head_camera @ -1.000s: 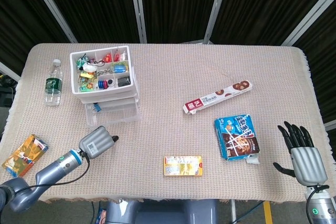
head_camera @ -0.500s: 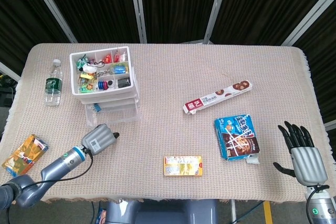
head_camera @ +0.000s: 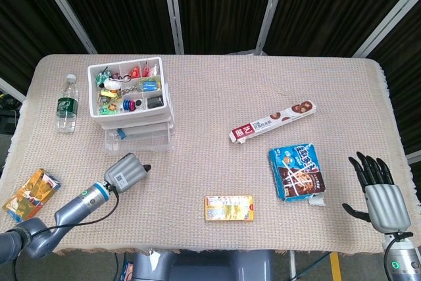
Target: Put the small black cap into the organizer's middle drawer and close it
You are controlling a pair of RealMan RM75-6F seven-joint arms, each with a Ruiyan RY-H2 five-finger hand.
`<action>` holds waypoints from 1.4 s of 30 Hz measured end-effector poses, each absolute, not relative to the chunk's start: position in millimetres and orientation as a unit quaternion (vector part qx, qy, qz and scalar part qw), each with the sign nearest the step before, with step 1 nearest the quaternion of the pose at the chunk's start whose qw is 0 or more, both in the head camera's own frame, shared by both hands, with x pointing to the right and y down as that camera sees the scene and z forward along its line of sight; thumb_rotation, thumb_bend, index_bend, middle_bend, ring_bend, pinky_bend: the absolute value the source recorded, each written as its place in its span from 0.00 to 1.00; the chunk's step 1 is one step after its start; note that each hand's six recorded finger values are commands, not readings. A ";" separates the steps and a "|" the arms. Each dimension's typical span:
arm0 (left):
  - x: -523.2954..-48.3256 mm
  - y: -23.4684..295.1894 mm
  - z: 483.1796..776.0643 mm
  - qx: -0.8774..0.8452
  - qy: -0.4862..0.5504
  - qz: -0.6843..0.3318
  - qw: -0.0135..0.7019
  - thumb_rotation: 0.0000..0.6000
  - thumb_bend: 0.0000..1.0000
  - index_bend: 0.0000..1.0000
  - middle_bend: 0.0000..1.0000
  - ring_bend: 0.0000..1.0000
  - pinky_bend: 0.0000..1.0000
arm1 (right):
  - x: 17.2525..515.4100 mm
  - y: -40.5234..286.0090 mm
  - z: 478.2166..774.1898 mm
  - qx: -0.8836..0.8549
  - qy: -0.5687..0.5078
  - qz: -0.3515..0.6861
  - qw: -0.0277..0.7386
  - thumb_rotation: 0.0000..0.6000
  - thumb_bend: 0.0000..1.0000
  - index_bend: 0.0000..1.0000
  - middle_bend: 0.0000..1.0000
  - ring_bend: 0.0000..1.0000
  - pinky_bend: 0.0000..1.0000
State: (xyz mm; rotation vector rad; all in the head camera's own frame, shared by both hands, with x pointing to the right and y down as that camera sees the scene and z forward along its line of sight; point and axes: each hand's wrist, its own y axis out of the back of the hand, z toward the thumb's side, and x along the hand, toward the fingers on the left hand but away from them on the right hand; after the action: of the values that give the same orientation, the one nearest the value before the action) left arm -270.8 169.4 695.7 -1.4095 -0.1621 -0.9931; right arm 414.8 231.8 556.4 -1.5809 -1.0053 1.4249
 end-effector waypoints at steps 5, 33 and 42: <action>-269.4 171.2 699.2 -0.624 -0.071 -0.439 0.643 1.00 0.25 0.42 0.97 0.90 0.78 | 415.1 231.7 556.0 -0.619 -0.396 0.559 0.384 1.00 0.00 0.07 0.00 0.00 0.00; -270.9 173.2 698.6 -0.624 -0.066 -0.438 0.644 1.00 0.41 0.59 0.97 0.90 0.78 | 415.7 231.6 555.8 -0.619 -0.398 0.559 0.382 1.00 0.00 0.07 0.00 0.00 0.00; -256.2 159.1 666.8 -0.630 -0.024 -0.416 0.655 1.00 0.41 0.58 0.97 0.90 0.78 | 417.0 231.5 555.0 -0.618 -0.400 0.560 0.381 1.00 0.00 0.07 0.00 0.00 0.00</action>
State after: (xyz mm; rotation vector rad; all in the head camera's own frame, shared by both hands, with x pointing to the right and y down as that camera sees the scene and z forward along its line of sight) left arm -256.2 159.1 666.8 -1.4291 -0.0541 -0.9422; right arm 417.0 231.5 555.0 -1.5763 -1.0209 1.4281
